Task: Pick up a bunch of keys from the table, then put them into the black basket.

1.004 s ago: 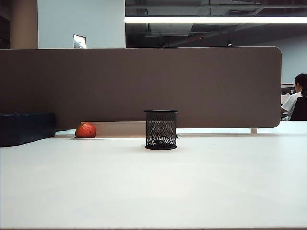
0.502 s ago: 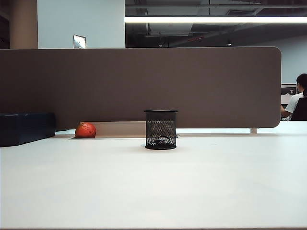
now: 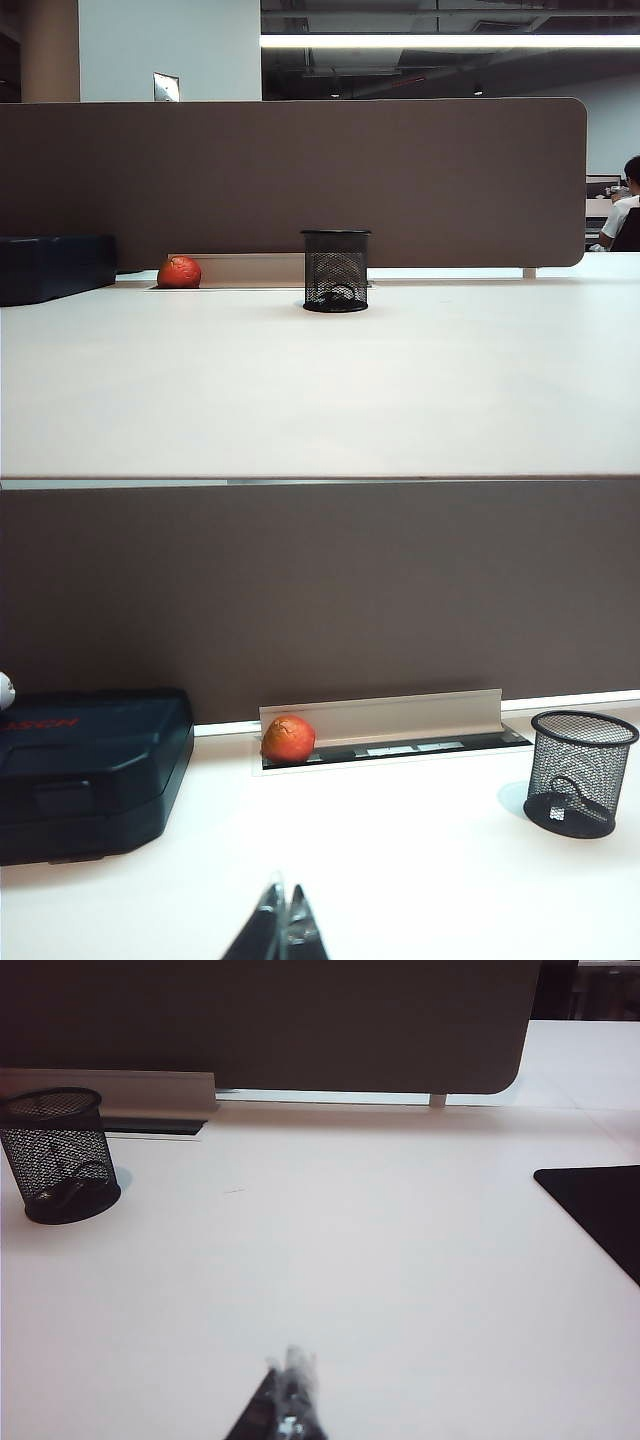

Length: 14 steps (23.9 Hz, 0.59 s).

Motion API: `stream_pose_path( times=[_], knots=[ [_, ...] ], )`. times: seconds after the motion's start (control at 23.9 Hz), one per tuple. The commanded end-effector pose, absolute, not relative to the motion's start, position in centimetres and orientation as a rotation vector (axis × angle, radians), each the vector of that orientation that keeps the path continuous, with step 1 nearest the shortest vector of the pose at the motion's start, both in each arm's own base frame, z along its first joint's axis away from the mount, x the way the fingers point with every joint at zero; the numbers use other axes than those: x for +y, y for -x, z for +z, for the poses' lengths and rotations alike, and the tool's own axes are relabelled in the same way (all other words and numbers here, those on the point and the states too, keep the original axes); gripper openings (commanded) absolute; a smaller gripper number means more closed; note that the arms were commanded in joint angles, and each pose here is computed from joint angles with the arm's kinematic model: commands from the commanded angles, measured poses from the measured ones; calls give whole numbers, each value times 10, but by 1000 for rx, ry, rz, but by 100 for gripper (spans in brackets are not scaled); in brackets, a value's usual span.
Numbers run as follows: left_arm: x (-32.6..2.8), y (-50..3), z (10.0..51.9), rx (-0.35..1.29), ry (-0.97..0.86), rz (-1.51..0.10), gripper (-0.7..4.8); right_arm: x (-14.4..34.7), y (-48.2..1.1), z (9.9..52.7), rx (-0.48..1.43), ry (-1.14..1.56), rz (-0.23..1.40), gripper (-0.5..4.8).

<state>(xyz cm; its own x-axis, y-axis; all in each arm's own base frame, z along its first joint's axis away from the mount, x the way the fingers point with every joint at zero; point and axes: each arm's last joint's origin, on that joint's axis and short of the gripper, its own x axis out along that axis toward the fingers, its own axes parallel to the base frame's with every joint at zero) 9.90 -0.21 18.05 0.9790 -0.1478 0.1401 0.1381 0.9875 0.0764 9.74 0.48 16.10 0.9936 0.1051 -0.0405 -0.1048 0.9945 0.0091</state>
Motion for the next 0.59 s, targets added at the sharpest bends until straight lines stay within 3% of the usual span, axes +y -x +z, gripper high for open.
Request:
stream_pose_path(
  times=[0.04, 0.59],
  knots=[
    [-2, -99, 180, -143, -66, -145, -6, 5, -97, 163, 17, -4, 112, -6],
    [-2, -100, 175, -89, -58, -150, -6, 5, -97, 163, 22, -4, 116, -6]
  ],
)
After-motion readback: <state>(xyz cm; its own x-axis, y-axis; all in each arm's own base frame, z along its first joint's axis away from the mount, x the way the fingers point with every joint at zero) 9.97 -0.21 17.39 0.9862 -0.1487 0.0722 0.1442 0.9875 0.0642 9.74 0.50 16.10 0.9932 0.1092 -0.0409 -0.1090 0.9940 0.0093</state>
